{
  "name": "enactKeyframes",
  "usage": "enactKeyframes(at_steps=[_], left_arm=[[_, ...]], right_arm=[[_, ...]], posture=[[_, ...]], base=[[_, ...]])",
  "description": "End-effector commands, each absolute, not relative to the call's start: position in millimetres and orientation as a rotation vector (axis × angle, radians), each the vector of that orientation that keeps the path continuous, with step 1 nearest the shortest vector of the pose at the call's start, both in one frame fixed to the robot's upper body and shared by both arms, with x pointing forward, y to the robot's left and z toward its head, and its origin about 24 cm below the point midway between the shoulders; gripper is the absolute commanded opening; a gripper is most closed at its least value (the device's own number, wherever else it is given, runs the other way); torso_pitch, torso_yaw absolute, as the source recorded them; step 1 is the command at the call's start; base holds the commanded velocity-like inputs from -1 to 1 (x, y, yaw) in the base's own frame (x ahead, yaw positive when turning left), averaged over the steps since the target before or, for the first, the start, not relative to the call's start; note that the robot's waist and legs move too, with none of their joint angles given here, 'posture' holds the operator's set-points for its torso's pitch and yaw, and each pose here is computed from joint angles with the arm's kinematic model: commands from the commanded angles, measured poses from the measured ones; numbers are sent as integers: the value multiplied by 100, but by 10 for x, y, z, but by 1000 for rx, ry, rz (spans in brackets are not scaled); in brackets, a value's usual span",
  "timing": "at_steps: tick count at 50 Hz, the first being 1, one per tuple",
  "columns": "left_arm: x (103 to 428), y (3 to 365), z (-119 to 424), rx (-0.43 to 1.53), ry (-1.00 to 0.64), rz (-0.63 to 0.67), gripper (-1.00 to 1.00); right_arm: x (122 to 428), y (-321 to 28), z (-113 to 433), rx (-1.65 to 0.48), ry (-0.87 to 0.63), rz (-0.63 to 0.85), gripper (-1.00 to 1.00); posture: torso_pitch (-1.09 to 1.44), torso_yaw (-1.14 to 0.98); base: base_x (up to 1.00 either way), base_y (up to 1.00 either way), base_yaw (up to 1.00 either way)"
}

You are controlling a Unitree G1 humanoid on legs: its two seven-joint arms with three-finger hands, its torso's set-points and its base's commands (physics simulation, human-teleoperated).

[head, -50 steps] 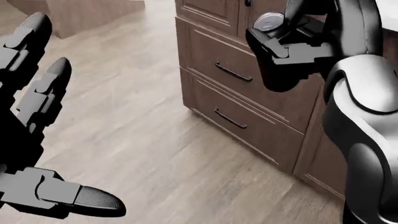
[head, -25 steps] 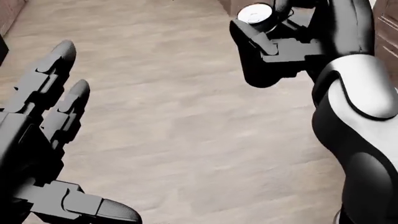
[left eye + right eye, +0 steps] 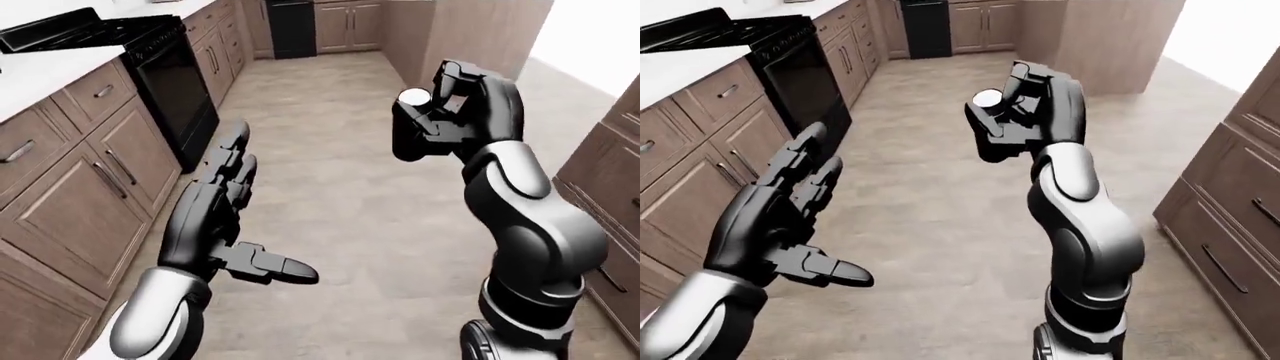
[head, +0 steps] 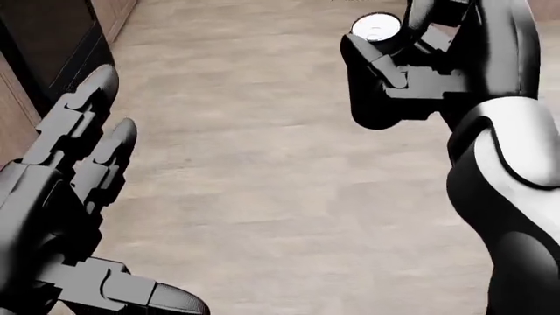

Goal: Move the drinks to the dining counter.

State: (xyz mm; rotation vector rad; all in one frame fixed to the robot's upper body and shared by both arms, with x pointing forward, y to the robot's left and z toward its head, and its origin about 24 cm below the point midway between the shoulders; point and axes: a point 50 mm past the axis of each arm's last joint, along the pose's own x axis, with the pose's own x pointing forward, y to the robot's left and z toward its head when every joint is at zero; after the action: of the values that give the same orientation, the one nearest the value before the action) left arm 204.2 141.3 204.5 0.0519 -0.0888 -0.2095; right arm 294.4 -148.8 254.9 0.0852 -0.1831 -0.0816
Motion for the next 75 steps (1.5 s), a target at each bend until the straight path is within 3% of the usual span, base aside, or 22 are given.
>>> enactKeyframes(at_steps=[1,22,47,75], left_arm=[[2010,1417,2190,53,-194,-214,100],[1997,1422,2207,54,-195,-213,100],[2002,1404,2210,55,-193,-216,100],[1999,1403,2197,56,-191,-217,100]], right_arm=[[2847,-1544,2829,126,-342,-102,-100],[2831,-1634,2845,141,-363,-173,-100],[2865,-1764,2794,157,-324,-256,-100],[2859,-1786,2754,161,-312,-271,-100]], posture=[[0,0],[0,0],[0,0],[0,0]], base=[[87,54,0],[96,33,0],[100,-18,0],[78,-85,0]])
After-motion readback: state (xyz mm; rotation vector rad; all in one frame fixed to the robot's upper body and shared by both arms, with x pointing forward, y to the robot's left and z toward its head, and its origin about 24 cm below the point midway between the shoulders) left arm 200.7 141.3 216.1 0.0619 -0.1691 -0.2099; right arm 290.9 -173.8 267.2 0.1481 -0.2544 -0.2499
